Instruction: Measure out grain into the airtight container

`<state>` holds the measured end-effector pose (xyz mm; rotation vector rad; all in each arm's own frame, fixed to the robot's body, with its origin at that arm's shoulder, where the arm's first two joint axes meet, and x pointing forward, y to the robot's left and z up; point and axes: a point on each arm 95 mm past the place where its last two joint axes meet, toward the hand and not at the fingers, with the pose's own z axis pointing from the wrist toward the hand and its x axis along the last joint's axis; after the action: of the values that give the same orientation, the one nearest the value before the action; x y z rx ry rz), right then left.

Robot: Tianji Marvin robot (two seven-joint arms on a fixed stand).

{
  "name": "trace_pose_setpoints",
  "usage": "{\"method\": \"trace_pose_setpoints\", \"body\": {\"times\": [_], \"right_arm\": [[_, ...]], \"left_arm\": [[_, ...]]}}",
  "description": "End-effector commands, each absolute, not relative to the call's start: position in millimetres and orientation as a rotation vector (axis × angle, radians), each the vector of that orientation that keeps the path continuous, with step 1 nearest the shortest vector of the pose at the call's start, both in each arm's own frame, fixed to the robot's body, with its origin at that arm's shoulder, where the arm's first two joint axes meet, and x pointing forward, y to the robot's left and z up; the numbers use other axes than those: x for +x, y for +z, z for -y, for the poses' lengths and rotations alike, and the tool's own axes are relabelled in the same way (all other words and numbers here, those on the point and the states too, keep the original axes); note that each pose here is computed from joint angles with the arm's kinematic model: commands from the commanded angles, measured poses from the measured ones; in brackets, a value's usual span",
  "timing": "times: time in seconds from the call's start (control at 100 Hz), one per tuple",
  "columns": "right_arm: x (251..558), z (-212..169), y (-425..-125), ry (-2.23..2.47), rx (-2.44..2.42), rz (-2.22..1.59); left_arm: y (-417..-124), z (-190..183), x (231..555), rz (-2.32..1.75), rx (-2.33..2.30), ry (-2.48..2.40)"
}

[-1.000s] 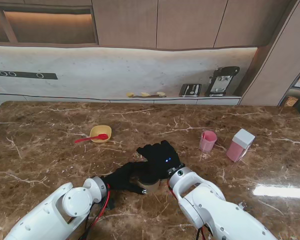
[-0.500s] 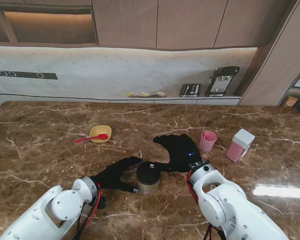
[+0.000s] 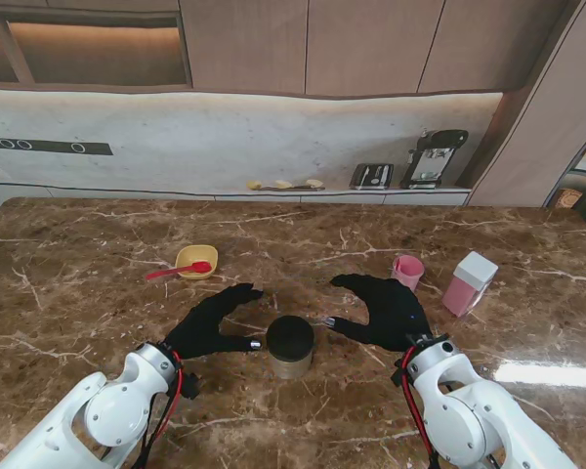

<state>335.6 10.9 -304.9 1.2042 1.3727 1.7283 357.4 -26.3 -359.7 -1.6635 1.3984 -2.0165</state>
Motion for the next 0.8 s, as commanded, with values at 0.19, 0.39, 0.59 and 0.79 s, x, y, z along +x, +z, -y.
{"method": "trace_pose_setpoints", "body": {"times": [0.19,0.39,0.59,0.79], "right_arm": [[323,4,-328,1.812,1.315,-1.377],[322,8,-338,1.884,1.36,-1.351],[322,8,-339,1.896,1.381,-1.324],[323,8,-332,1.906,1.37,-1.294]], "left_arm": [[-355,26,342,-1.296,-1.642,-2.062],[-351,21,337,-1.252,-1.619,-2.07],[-345,18,333,-1.24,-1.623,-2.068],[-341,19,332,-1.236,-1.615,-2.071]]}}
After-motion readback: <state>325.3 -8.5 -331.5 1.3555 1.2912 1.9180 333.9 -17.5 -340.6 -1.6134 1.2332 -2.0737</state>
